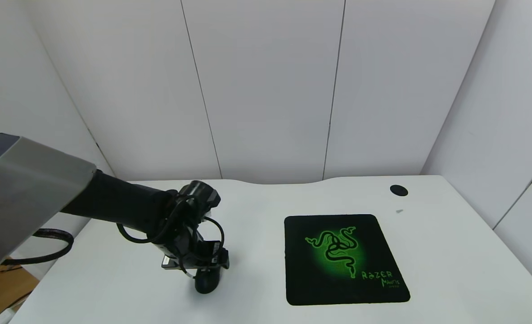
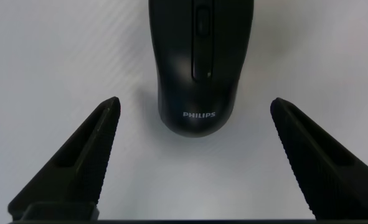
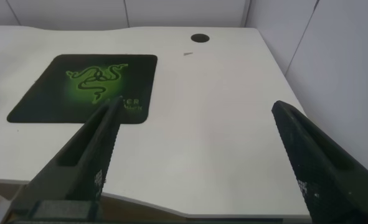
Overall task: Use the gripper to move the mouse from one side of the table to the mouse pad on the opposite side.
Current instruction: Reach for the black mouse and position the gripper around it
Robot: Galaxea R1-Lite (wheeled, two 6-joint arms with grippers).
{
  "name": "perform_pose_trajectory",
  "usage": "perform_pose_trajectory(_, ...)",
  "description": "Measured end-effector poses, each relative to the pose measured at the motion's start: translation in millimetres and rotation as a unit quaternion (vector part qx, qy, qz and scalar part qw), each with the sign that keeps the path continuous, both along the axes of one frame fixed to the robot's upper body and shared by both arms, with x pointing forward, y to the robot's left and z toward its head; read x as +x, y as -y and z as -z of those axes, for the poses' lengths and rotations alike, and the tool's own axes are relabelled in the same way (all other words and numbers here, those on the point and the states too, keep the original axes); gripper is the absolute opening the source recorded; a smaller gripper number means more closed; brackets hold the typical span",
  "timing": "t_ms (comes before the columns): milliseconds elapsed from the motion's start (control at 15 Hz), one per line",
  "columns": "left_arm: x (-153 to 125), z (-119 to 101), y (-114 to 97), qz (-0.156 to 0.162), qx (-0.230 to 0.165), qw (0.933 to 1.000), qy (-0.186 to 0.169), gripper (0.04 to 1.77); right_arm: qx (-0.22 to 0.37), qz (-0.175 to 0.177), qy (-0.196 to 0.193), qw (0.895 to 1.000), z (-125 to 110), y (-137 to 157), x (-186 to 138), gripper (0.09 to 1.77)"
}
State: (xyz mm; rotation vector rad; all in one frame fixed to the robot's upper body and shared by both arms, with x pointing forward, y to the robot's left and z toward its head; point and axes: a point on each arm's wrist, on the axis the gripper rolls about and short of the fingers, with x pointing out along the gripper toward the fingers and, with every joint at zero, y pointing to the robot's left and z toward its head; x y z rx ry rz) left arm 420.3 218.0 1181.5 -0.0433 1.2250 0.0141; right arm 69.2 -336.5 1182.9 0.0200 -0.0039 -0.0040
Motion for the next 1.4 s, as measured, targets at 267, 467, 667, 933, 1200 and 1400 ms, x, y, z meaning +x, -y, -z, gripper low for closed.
perform_pose_trajectory(267,0.9,5.4,-0.6,-0.001,0.003,1.0,-0.007,1.72,0.0,0.0,0.0,1.0,0.0,0.0,0.0,1.71)
perform_pose_trajectory(467,2.3,8.2,-0.3,-0.002,0.003,1.0,-0.008,1.72,0.0,0.0,0.0,1.0,0.0,0.0,0.0,1.71)
perform_pose_trajectory(667,5.8,10.8,0.5,-0.002,-0.005,1.0,0.006,1.55,0.0,0.0,0.0,1.0,0.0,0.0,0.0,1.71)
perform_pose_trajectory(933,7.3,16.1,1.1,-0.002,-0.005,1.0,0.006,0.98,0.0,-0.001,0.0,1.0,0.0,0.0,0.0,1.71)
perform_pose_trajectory(1200,9.2,20.0,1.7,-0.002,-0.004,1.0,0.006,0.9,0.0,0.0,0.0,1.0,0.0,0.0,0.0,1.71)
perform_pose_trajectory(1400,9.5,20.9,1.8,-0.002,-0.004,1.0,0.006,0.9,0.0,0.0,0.0,1.0,0.0,0.0,0.0,1.71)
